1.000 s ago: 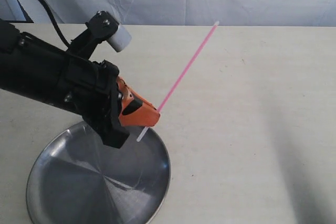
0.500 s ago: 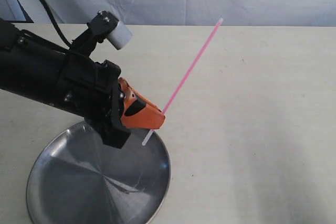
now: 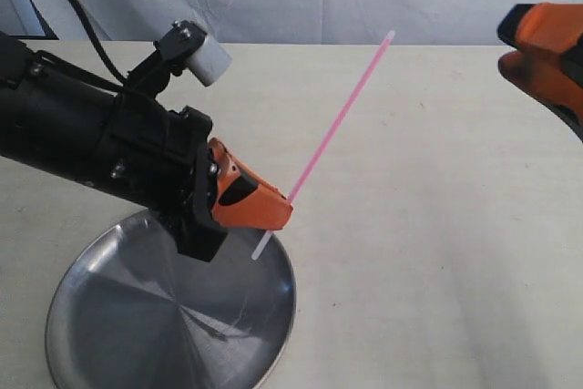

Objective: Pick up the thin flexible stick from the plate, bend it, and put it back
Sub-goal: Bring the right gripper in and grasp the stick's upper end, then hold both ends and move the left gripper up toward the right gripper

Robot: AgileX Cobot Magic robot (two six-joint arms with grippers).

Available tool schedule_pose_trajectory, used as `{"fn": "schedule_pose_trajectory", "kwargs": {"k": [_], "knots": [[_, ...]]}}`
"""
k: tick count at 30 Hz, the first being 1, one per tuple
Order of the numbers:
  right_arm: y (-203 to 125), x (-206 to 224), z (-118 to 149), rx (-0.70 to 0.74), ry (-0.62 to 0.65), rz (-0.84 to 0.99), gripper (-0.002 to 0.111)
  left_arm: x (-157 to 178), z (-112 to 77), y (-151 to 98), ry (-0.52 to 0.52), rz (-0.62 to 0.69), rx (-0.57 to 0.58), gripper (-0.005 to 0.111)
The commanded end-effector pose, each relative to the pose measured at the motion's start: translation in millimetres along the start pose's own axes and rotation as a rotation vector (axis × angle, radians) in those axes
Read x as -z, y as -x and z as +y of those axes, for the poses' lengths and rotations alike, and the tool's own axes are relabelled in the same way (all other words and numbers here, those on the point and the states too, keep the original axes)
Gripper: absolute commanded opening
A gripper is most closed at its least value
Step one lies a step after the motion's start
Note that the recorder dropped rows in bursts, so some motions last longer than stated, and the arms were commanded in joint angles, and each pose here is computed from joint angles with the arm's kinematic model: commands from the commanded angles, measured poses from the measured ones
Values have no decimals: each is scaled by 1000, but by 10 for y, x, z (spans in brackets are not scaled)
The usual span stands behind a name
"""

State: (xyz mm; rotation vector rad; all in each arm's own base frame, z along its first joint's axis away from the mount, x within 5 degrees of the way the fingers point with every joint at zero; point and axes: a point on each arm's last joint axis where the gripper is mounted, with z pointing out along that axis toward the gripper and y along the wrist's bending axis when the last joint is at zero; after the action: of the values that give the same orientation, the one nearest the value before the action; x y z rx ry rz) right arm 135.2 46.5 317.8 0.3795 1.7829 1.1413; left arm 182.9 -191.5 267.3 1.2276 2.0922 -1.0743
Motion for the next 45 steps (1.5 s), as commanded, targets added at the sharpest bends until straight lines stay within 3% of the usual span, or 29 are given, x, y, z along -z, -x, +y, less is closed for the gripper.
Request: {"fn": "schedule_pose_trajectory", "kwargs": {"k": [1,13,35,38,42,45], "knots": [[81,-176,16,16,41,67,53,14,-63,39,-36,-25,6,0],[77,-457,-126,1,115,168,53,15,-84,58,-59,-45,23,0],[-101,-846,72,140,108,274,52,19,-121,72,-101,-60,23,0],[-136,-902,54,134,106,300,39,19,-121,72,-101,-61,9,0],[-173,-948,27,127,95,320,2,19,-123,72,-102,-60,8,0],[-168,-954,15,128,85,315,0,19,-123,73,-103,-61,10,0]]}}
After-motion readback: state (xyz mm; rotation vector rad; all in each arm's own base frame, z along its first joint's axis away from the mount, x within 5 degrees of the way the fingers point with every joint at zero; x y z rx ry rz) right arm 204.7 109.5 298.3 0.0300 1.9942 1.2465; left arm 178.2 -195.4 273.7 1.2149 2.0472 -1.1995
